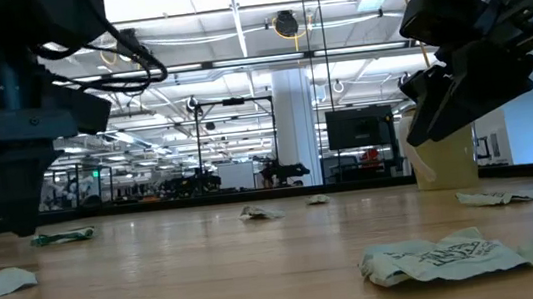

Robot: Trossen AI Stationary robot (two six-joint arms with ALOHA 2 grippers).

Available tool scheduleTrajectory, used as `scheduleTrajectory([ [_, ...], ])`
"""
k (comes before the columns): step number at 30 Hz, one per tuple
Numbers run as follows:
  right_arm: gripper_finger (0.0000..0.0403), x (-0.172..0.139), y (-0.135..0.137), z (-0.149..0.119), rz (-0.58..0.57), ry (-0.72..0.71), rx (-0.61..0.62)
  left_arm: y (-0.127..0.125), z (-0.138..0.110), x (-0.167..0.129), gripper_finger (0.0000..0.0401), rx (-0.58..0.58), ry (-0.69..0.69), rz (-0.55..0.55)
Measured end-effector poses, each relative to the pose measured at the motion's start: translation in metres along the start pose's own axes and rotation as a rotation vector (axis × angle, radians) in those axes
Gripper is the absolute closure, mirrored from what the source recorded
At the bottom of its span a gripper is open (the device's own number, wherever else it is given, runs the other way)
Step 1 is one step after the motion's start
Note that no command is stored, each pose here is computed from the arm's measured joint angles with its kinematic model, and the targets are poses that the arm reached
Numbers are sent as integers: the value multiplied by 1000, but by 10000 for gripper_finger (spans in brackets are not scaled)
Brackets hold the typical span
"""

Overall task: Pick and place Stevia / Truvia into bins
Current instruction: Put the truvia packet into the transparent bin

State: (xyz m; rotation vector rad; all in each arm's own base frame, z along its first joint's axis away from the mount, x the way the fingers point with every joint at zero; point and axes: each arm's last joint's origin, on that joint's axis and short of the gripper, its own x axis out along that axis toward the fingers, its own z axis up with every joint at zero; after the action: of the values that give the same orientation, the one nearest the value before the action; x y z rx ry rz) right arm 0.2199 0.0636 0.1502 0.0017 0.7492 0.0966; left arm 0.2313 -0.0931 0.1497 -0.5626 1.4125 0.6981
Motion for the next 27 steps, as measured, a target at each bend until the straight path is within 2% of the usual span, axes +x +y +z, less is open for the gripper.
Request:
scheduleTrajectory([
  [4,250,0,0,0,0,0,0,-5,0,-1,309,7,-14,-42],
  [11,250,0,0,0,0,0,0,-5,-1,-1,335,9,-17,-40],
  [27,250,0,0,0,0,0,0,-4,3,1,323,-1,-52,-26],
])
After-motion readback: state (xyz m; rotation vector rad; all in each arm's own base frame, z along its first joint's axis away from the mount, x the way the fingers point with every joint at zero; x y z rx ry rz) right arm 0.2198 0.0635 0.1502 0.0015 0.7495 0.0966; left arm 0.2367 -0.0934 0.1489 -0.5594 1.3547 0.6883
